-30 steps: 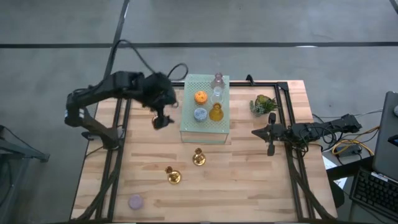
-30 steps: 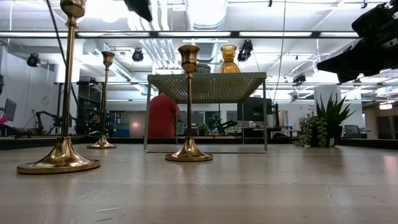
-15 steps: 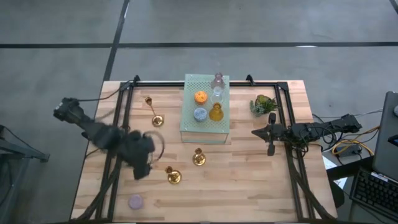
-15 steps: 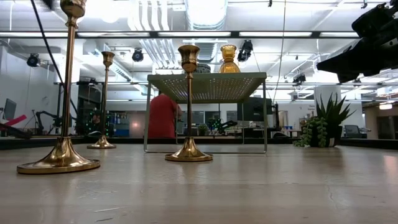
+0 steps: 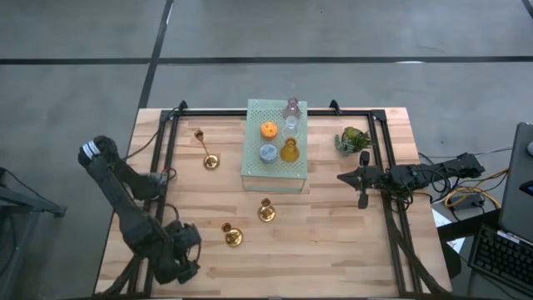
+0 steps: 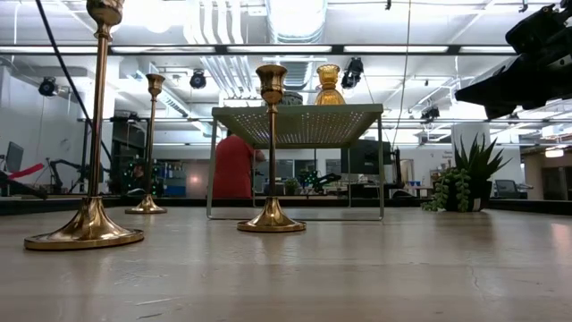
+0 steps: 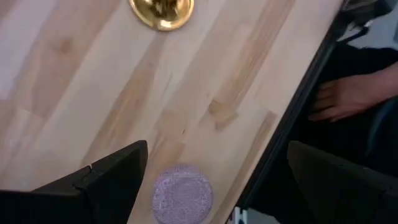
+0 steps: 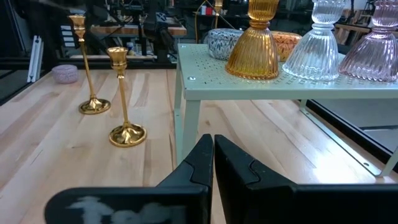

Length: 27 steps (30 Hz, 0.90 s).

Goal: Stock candles on shelf
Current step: Put the pink scented candle and aligned it with the other yellow scented candle on the shelf

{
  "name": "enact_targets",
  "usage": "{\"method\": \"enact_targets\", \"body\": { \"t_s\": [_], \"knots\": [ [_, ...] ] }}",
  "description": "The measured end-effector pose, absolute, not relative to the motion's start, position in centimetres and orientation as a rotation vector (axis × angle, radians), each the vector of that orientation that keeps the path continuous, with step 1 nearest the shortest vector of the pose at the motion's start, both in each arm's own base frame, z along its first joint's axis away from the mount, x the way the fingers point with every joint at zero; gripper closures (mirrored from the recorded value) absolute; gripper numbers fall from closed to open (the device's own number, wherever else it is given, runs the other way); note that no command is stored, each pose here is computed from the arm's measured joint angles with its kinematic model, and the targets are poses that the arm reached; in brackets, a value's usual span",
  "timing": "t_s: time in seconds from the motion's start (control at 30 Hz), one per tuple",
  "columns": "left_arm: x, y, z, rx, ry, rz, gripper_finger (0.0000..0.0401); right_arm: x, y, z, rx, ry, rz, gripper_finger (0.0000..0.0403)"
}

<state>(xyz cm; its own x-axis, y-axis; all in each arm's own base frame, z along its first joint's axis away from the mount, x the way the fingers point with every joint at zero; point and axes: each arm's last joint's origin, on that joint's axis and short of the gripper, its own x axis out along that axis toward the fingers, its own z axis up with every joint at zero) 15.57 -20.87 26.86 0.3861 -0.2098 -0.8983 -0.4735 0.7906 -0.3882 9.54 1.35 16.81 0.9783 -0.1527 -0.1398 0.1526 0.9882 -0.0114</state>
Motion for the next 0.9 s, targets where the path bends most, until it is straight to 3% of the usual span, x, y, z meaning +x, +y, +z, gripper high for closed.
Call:
{"method": "enact_targets", "body": {
  "t_s": [0.57,0.9],
  "knots": [
    [14.6,-25.2,22.3,-0.747,1.407,0.384,0.0012,9.5,1.3,16.8,-0.001,0.141,-0.154,0.0394],
    [12.9,-26.9,21.0,-0.767,1.430,0.438,0.0012,9.5,1.4,16.8,-0.001,0.141,-0.154,0.0394]
  ]
}}
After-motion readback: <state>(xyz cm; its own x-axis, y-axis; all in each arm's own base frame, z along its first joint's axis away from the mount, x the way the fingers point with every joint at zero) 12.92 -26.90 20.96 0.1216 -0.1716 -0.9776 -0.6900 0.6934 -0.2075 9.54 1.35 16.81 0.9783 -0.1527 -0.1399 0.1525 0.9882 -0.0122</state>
